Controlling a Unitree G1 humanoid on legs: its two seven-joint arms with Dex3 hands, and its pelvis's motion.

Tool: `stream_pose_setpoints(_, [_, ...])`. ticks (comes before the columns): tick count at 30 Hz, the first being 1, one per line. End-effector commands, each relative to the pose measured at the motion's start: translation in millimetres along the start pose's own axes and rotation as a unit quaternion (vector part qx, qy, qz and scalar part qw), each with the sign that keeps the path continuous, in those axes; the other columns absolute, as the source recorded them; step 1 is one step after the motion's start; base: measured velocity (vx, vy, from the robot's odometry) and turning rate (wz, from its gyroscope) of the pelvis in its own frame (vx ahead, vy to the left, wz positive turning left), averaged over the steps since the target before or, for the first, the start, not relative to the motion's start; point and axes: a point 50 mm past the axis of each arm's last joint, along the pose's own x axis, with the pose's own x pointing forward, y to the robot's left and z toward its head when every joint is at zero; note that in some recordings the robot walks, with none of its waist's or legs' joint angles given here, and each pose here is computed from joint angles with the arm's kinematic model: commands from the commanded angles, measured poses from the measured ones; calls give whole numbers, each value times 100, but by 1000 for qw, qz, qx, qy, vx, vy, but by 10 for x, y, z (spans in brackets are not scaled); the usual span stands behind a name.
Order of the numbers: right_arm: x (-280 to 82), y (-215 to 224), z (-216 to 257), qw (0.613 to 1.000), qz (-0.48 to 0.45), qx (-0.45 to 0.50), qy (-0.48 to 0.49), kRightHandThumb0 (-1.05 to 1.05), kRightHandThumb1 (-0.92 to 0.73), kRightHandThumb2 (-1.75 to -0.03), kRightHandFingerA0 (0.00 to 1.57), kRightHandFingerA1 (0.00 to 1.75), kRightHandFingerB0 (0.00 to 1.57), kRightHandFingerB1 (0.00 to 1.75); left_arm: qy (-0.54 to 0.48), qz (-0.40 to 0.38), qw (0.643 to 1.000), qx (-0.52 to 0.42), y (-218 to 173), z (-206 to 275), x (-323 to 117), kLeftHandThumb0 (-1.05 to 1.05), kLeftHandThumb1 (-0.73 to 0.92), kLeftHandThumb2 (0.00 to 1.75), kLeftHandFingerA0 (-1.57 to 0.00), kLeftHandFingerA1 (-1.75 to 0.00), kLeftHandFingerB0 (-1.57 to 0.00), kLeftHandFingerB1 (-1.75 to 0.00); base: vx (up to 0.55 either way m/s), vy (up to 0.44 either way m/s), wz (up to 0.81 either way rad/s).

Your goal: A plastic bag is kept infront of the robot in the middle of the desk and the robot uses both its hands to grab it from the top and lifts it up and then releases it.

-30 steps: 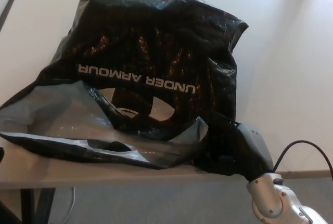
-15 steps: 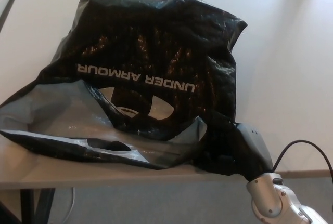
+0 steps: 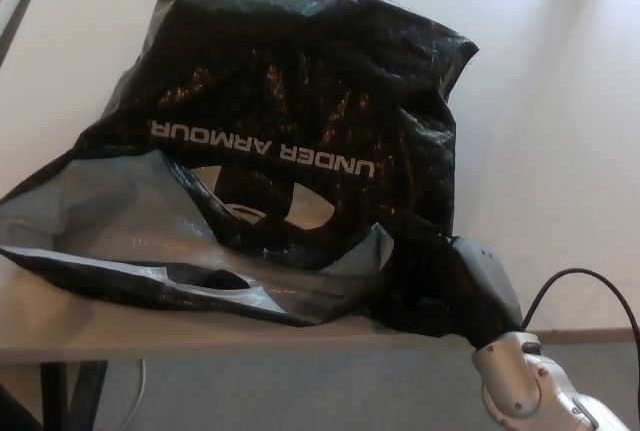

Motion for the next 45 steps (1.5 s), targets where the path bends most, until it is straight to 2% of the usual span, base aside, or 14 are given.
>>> stream_pose_setpoints(1, [64, -45, -19, 1000, -8, -7, 3, -24, -74, -55, 62, 175, 46, 167, 194, -53, 978, -56, -109, -608, -207, -27, 48, 55, -58, -41, -40, -35, 0, 0, 0])
stream_pose_setpoints(6, [54, -35, -11, 1000, -12, -7, -5, -21, -71, -58, 67, 175, 44, 170, 204, -60, 976, -57, -130, -613, -235, -24, 47, 54, -54, -41, -35, -34, 0, 0, 0])
stream_pose_setpoints(20, [67, -22, -3, 1000, -16, 7, -5, -21, -73, -58, 66, 175, 42, 172, 234, -96, 967, -37, -334, -613, -196, -25, 50, 56, -47, -40, -43, -36, 0, 0, 0])
stream_pose_setpoints(23, [66, -15, -5, 1000, -11, 9, -4, -22, -74, -58, 66, 175, 42, 171, 244, -85, 965, -40, -353, -606, -147, -25, 49, 55, -52, -40, -39, -35, 0, 0, 0])
stream_pose_setpoints(28, [62, -12, 0, 1000, -10, 13, -8, -21, -73, -59, 67, 175, 43, 170, 244, -72, 965, -57, -348, -562, 3, -26, 49, 55, -57, -43, -46, -37, 0, 0, 0])
stream_pose_setpoints(30, [61, -4, 3, 1000, -10, 16, -7, -21, -73, -59, 67, 175, 44, 170, 233, -59, 969, -54, -336, -502, 79, -25, 48, 55, -67, -47, -33, -34, 0, 0, 0])
stream_pose_setpoints(31, [62, 6, 8, 1000, -9, 19, -7, -21, -73, -59, 67, 175, 44, 170, 223, -49, 972, -54, -318, -455, 129, -25, 48, 55, -67, -47, -33, -34, 0, 0, 0])
stream_pose_setpoints(33, [60, 5, 9, 1000, -10, 19, -10, -20, -73, -58, 67, 175, 43, 170, 220, -42, 973, -63, -307, -427, 168, -23, 49, 55, -62, -44, -33, -35, 0, 0, 0])
stream_pose_setpoints(34, [57, 7, 9, 1000, -11, 20, -10, -20, -73, -58, 68, 175, 43, 170, 211, -36, 975, -60, -306, -377, 205, -23, 52, 56, -52, -40, -30, -33, 0, 0, 0])
stream_pose_setpoints(37, [55, 18, 7, 1000, -13, 19, -7, -20, -72, -58, 68, 175, 43, 171, 200, -18, 978, -51, -286, -300, 278, -26, 53, 56, -65, -49, -33, -34, 0, 0, 0])
stream_pose_setpoints(42, [41, 30, 8, 1000, -10, 21, -9, -20, -73, -58, 67, 175, 43, 172, 192, 6, 980, -55, -228, -269, 332, -27, 53, 56, -73, -60, -36, -34, 0, 0, 0])
stream_pose_setpoints(43, [41, 31, 7, 1000, -9, 22, -8, -20, -73, -58, 67, 175, 43, 172, 192, 10, 980, -54, -220, -273, 335, -25, 55, 57, -70, -100, -35, -33, 0, 0, 0])
stream_pose_setpoints(44, [41, 30, 4, 1000, -10, 26, -7, -21, -73, -58, 68, 175, 44, 171, 192, 14, 980, -47, -206, -281, 338, -27, 52, 56, -78, -93, -34, -33, 0, 0, 0])
stream_pose_setpoints(45, [41, 27, 2, 1000, -12, 28, -7, -21, -73, -58, 68, 175, 44, 171, 193, 15, 980, -41, -197, -286, 342, -27, 52, 56, -78, -93, -34, -33, 0, 0, 0])
